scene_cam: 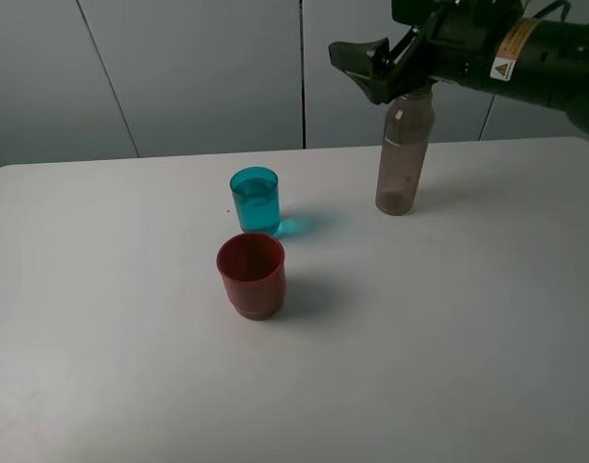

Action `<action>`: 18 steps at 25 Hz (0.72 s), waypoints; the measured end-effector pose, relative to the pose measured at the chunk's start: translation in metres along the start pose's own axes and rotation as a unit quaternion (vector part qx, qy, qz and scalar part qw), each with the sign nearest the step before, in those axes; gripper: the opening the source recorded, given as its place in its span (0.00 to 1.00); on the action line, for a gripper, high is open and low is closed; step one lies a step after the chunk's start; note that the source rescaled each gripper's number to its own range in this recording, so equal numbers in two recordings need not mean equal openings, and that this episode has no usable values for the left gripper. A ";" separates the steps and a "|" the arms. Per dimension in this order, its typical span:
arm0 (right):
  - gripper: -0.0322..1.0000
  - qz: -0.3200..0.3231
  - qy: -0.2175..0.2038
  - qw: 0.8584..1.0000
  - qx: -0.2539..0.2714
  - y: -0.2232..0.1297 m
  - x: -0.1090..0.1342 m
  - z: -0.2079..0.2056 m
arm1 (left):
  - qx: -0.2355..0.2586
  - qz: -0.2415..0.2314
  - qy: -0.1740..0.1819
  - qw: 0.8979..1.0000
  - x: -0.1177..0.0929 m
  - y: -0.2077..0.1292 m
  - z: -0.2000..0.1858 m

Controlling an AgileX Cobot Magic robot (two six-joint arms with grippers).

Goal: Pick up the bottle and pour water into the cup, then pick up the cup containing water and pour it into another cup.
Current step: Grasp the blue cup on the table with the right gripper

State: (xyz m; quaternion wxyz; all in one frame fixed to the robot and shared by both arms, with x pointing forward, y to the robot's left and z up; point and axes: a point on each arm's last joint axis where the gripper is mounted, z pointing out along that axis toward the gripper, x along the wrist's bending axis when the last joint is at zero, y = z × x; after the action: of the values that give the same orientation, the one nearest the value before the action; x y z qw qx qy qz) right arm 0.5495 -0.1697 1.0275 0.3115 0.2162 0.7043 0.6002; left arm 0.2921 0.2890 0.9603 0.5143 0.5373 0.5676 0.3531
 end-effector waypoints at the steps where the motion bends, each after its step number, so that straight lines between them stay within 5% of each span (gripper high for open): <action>1: 0.99 0.004 0.017 1.000 0.004 0.000 0.006 0.002 | 0.000 0.000 0.000 1.000 0.000 0.000 0.000; 8: 0.99 -0.019 0.096 0.995 0.034 -0.043 0.049 0.036 | 0.000 0.000 0.000 1.000 0.000 0.000 0.000; 18: 0.99 -0.025 0.104 0.993 0.058 -0.100 0.052 0.067 | 0.000 0.000 0.000 1.000 0.000 0.000 0.000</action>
State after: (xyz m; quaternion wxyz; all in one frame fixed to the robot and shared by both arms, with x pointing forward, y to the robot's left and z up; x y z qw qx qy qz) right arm 0.5659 -0.1057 0.9140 0.2389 0.1527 0.7716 0.5695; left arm 0.2921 0.2890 0.9603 0.5143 0.5373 0.5676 0.3531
